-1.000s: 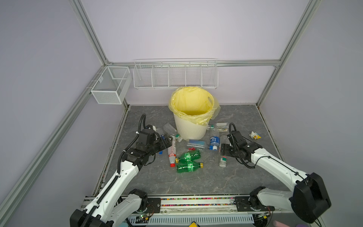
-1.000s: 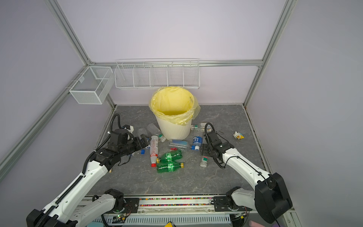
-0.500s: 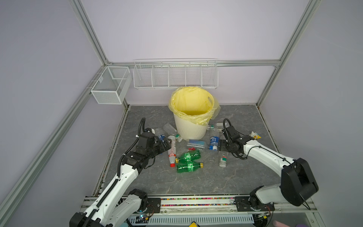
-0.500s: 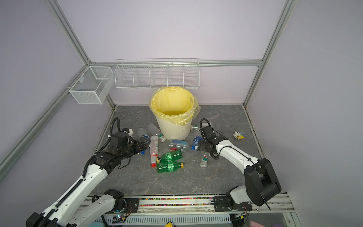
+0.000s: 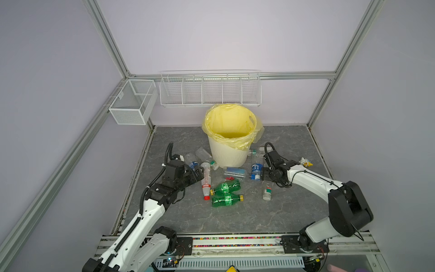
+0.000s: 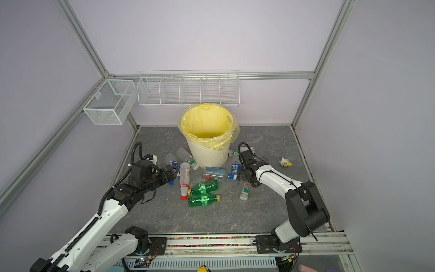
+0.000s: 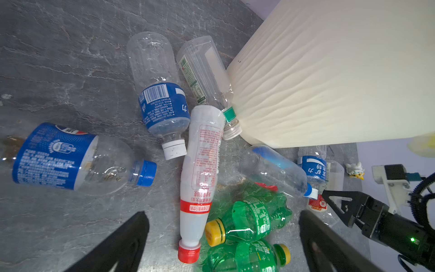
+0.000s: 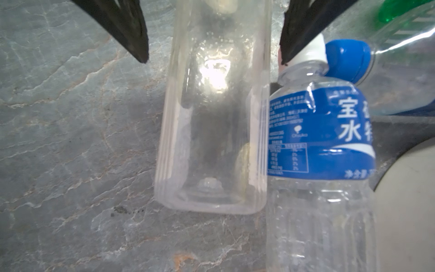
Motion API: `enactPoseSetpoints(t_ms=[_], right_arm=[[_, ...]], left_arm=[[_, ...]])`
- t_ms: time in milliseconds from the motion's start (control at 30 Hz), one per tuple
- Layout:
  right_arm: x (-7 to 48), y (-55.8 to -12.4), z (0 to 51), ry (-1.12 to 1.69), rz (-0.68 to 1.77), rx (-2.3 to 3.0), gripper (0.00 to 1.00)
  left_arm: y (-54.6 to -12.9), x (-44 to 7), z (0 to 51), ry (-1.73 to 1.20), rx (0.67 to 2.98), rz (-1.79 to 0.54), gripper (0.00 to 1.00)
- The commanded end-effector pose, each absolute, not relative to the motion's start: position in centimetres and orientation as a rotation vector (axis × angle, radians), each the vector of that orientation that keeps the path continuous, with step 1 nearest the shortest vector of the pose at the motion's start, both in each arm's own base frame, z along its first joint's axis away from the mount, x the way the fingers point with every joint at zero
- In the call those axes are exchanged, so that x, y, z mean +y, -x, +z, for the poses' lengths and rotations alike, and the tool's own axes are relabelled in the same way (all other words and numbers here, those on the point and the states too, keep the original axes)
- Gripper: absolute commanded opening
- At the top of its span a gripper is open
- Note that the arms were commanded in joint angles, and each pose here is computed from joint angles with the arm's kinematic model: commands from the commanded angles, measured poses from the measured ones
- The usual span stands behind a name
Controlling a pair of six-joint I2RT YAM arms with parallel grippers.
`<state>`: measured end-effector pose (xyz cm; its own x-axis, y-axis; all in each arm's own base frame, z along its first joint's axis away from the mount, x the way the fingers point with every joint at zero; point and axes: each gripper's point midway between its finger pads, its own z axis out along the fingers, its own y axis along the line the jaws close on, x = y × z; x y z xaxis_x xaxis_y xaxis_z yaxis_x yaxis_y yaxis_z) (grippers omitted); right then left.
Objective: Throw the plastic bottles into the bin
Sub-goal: 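Close the right gripper on the upright clear green-labelled bottle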
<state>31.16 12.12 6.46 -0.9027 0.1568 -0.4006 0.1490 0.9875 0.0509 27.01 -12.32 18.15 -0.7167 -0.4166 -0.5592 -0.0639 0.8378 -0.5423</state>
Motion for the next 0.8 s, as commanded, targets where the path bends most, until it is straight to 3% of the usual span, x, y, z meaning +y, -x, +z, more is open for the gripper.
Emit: enactPoseSetpoints(t_ms=[0,300,767], right_arm=[[12.0,-31.7,6.1,-0.26,0.016,2.71,0.89],[12.8,-31.9,5.4,-0.234,0.061,2.728,1.0],[12.0,-32.0,4.1,-0.249,0.023,2.743,0.72]], left_arm=[[-27.0,-11.7,18.4,0.361,2.286,-0.623,1.0],[-26.8,-11.2,18.1,0.379,2.279,-0.597,1.0],[-27.0,-11.2,18.2,0.372,2.291,-0.582,1.0]])
